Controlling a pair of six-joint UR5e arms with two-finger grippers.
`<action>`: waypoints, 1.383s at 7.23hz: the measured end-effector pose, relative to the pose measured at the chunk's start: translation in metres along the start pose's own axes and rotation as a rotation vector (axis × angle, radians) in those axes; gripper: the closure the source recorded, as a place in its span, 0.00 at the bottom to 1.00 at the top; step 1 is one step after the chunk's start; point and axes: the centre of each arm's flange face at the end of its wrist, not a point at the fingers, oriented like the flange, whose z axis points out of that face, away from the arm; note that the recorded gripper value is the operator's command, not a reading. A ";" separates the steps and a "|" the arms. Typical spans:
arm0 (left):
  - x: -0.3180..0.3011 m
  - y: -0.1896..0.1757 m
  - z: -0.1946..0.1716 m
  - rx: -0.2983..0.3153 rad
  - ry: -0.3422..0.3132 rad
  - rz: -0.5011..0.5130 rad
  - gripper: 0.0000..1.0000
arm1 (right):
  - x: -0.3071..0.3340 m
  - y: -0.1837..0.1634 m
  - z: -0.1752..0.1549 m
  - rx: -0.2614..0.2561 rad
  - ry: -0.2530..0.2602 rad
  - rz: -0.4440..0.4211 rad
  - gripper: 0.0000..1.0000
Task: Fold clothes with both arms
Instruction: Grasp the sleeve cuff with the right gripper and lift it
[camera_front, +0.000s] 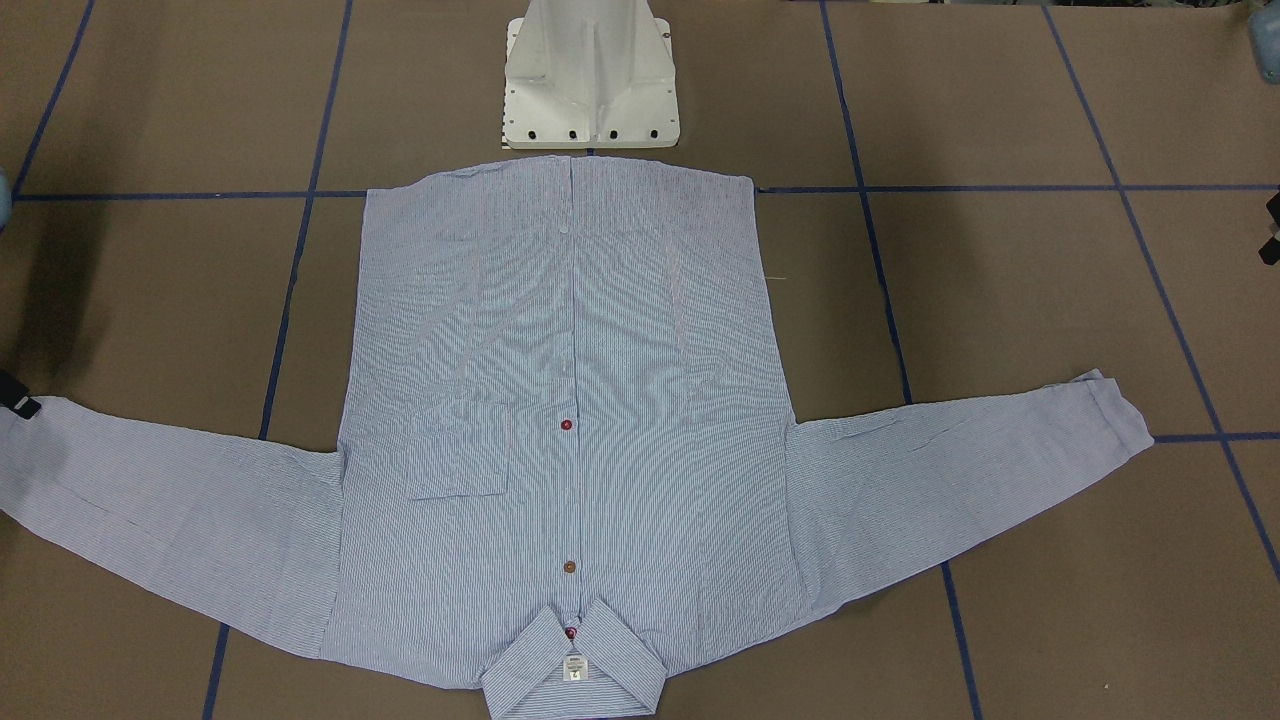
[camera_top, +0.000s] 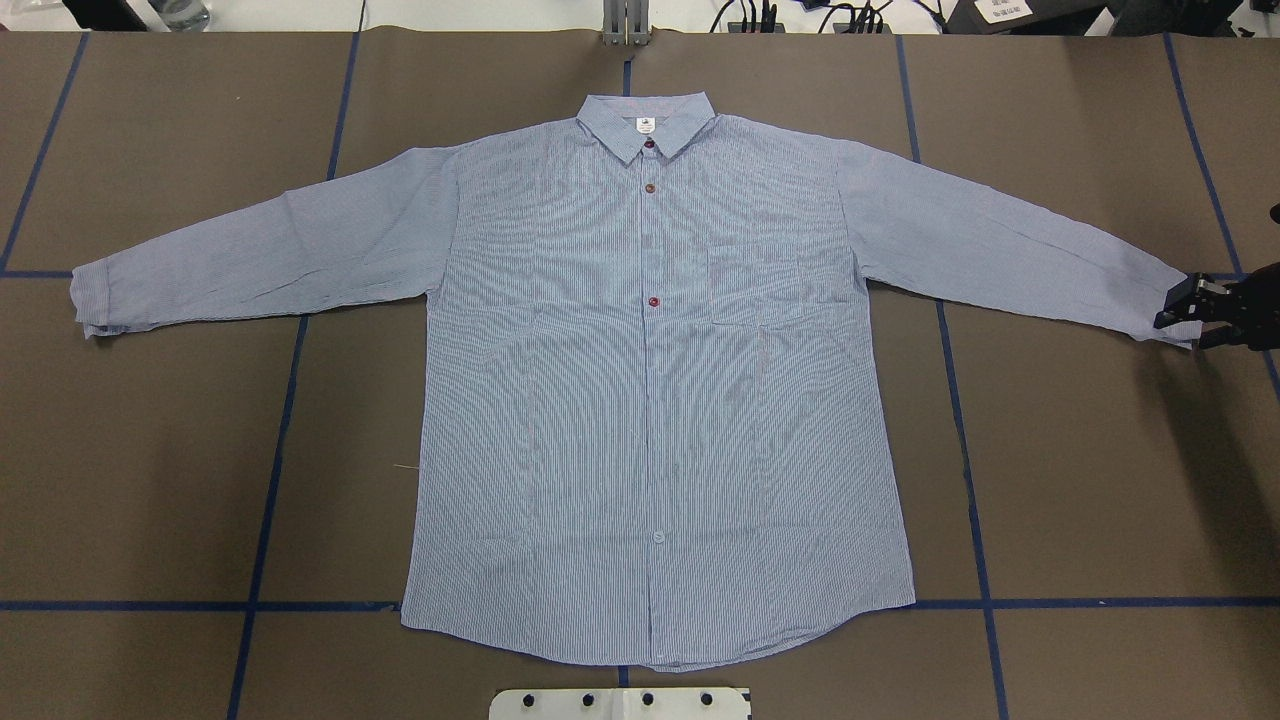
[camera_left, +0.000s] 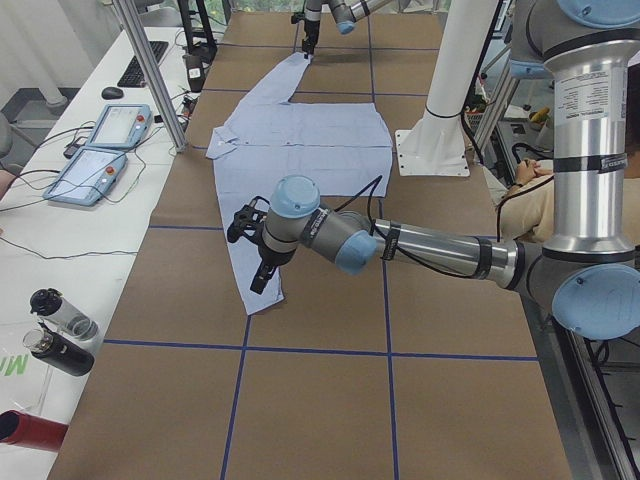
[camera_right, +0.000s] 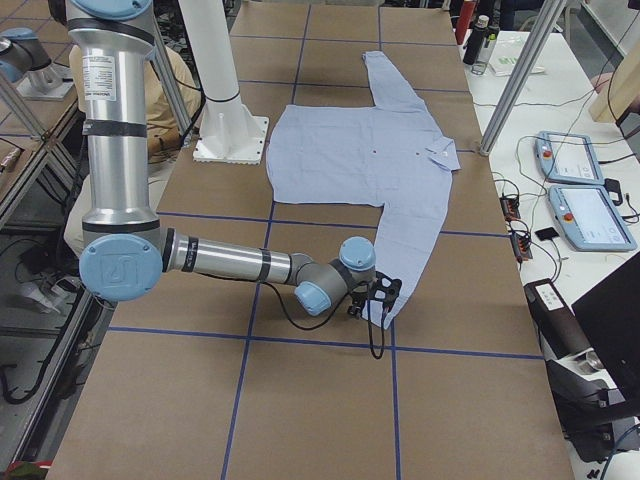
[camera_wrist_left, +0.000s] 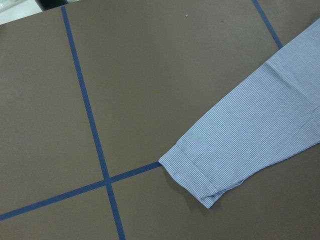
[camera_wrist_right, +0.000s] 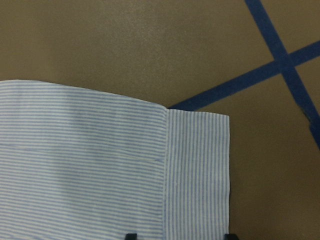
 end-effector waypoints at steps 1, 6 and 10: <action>0.000 0.000 0.000 0.000 0.000 0.000 0.01 | 0.001 0.000 0.002 -0.002 0.003 0.006 0.48; 0.004 -0.002 -0.004 0.006 0.002 0.004 0.01 | -0.004 0.002 0.000 -0.003 -0.007 0.043 1.00; 0.009 -0.003 -0.009 0.012 0.003 0.010 0.01 | -0.123 0.019 -0.068 0.026 -0.106 -0.038 1.00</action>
